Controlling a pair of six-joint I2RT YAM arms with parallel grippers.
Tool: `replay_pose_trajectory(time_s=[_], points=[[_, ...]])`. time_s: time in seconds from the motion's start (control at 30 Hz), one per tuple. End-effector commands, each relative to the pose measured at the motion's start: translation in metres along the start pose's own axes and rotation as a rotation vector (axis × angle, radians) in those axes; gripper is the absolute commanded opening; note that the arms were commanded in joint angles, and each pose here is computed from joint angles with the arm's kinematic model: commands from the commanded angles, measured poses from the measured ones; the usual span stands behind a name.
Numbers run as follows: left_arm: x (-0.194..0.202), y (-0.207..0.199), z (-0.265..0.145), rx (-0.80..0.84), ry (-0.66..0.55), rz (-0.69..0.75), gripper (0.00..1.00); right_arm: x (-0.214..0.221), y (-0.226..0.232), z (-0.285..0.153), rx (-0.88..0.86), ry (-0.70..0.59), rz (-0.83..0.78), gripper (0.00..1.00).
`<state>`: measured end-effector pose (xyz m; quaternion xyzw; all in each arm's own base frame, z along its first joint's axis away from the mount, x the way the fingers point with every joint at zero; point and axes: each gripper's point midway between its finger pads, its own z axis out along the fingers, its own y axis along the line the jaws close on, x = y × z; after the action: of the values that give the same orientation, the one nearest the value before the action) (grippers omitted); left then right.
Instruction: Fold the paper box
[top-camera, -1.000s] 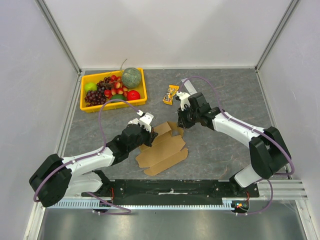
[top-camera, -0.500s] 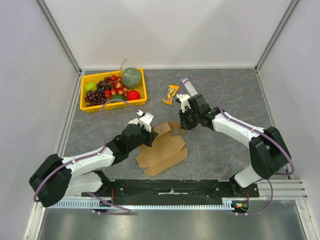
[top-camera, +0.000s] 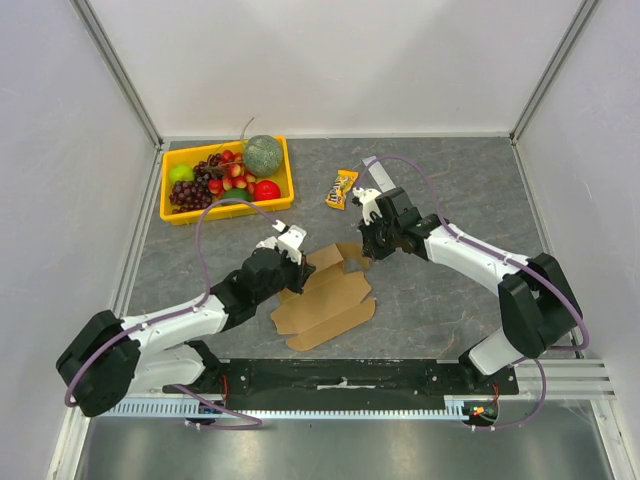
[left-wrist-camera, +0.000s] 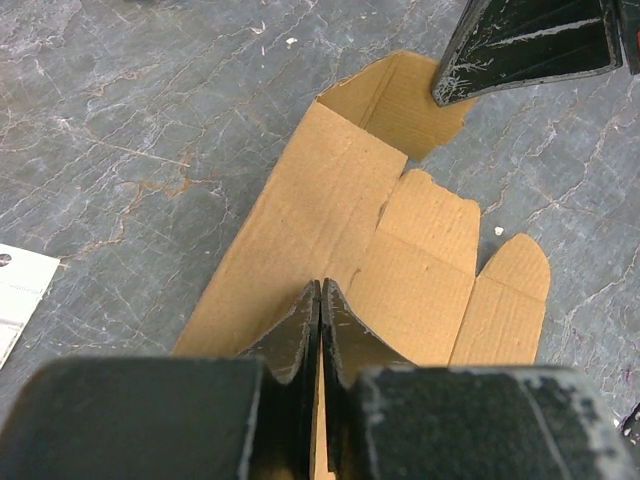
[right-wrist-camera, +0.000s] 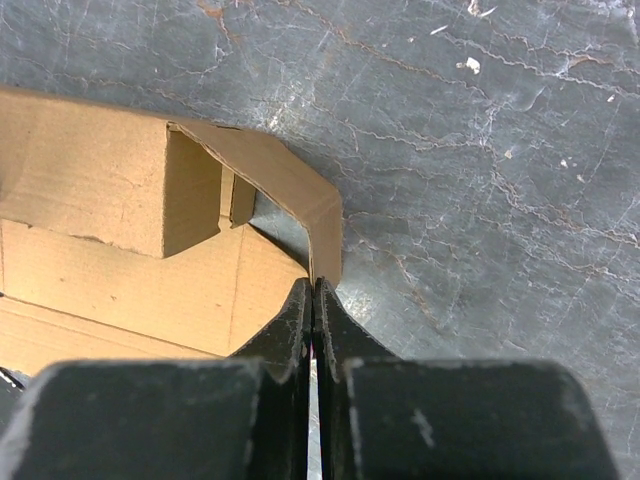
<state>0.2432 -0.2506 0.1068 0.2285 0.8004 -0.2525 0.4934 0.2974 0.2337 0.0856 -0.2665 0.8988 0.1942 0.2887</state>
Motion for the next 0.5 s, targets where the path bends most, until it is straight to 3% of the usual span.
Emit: replay_pose_trajectory(time_s=[0.0, 0.47], points=[[-0.011, -0.004, -0.005, 0.014, -0.027, -0.026, 0.08, -0.027, 0.002, -0.013, 0.01, -0.057, -0.024, 0.02], [-0.023, -0.005, -0.013, 0.014, -0.054, -0.021, 0.12, -0.041, 0.013, -0.016, -0.039, -0.063, 0.0, 0.0]])
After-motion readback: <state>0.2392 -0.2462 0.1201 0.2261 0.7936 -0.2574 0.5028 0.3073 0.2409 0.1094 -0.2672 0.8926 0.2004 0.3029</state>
